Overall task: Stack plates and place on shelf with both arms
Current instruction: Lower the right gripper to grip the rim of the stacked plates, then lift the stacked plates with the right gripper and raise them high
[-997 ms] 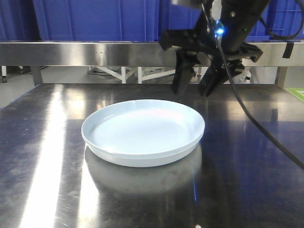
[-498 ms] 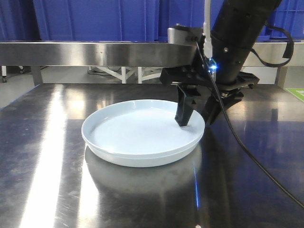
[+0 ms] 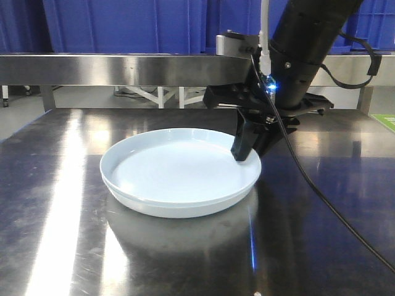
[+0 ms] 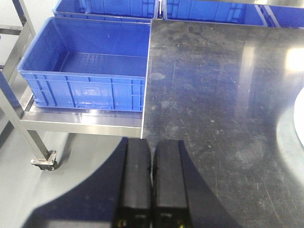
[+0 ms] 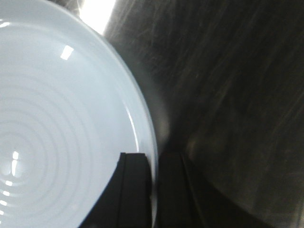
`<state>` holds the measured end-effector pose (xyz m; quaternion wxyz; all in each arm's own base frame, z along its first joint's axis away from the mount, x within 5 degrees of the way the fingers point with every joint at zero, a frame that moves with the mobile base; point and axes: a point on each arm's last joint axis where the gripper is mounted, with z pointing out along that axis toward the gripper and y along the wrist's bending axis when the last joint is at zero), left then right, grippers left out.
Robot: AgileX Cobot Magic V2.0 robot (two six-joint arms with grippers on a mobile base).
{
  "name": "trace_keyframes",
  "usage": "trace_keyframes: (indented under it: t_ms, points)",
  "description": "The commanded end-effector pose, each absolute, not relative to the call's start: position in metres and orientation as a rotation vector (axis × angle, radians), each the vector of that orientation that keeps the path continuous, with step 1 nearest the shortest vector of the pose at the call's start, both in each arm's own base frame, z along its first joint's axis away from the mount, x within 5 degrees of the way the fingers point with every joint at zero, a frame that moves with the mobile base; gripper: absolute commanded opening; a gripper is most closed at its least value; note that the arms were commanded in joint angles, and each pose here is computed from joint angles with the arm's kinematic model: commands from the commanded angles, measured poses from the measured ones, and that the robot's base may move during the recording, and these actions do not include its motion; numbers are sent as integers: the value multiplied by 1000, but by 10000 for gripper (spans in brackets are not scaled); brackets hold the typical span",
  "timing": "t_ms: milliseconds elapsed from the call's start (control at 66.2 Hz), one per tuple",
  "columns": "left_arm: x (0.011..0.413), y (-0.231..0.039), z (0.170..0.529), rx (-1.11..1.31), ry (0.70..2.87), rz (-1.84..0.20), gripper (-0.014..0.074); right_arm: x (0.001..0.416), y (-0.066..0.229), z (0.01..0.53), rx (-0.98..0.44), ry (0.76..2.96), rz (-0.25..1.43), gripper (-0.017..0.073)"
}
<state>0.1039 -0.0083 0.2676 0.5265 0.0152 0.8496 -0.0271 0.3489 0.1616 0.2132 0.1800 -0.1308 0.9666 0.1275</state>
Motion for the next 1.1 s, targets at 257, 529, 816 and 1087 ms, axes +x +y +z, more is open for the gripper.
trace_keyframes:
  t_ms: [257, 529, 816, 1087]
  points:
    - [108, -10, 284, 35, 1925, -95, 88, 329, 146, 327, -368, 2282, 368, 50]
    - [108, -10, 284, 35, 1925, -95, 88, 282, 120, 387, -329, 2070, 377, 50]
    - [108, -10, 284, 35, 1925, -95, 88, 223, 63, 386, -177, 1958, 304, 50]
    - [108, -10, 284, 35, 1925, -95, 88, 150, 26, 358, -56, 1888, 232, 50]
